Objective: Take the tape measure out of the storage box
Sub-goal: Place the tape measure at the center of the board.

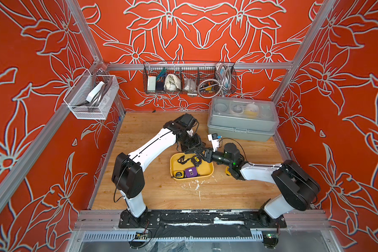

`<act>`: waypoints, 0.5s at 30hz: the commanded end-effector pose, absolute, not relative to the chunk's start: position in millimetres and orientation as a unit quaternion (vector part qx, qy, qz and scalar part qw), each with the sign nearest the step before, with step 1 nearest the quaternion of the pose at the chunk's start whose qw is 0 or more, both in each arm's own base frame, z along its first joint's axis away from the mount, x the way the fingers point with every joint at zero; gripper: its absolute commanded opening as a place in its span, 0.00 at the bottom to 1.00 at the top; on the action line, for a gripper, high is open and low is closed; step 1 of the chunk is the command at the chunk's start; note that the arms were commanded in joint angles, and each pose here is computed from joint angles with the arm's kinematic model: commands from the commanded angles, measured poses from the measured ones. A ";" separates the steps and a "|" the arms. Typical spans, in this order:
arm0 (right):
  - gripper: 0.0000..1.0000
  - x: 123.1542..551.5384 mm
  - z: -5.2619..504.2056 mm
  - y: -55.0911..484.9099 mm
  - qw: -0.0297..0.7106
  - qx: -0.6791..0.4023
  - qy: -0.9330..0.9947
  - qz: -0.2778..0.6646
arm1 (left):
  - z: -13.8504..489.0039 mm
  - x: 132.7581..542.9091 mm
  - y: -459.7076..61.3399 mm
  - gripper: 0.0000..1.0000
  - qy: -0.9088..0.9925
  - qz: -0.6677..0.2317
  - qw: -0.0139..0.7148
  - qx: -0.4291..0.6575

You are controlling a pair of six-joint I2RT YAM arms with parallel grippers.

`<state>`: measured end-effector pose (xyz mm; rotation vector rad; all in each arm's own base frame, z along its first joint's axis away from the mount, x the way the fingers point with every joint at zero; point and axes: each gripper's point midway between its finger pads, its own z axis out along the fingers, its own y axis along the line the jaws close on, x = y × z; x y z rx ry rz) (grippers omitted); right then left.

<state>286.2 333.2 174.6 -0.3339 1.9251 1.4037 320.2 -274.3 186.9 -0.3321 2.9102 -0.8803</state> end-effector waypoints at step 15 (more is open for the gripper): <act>0.09 305.9 136.7 202.1 0.306 -0.027 0.835 0.457 | 193.3 321.5 -218.5 1.00 0.989 -0.102 0.097 0.042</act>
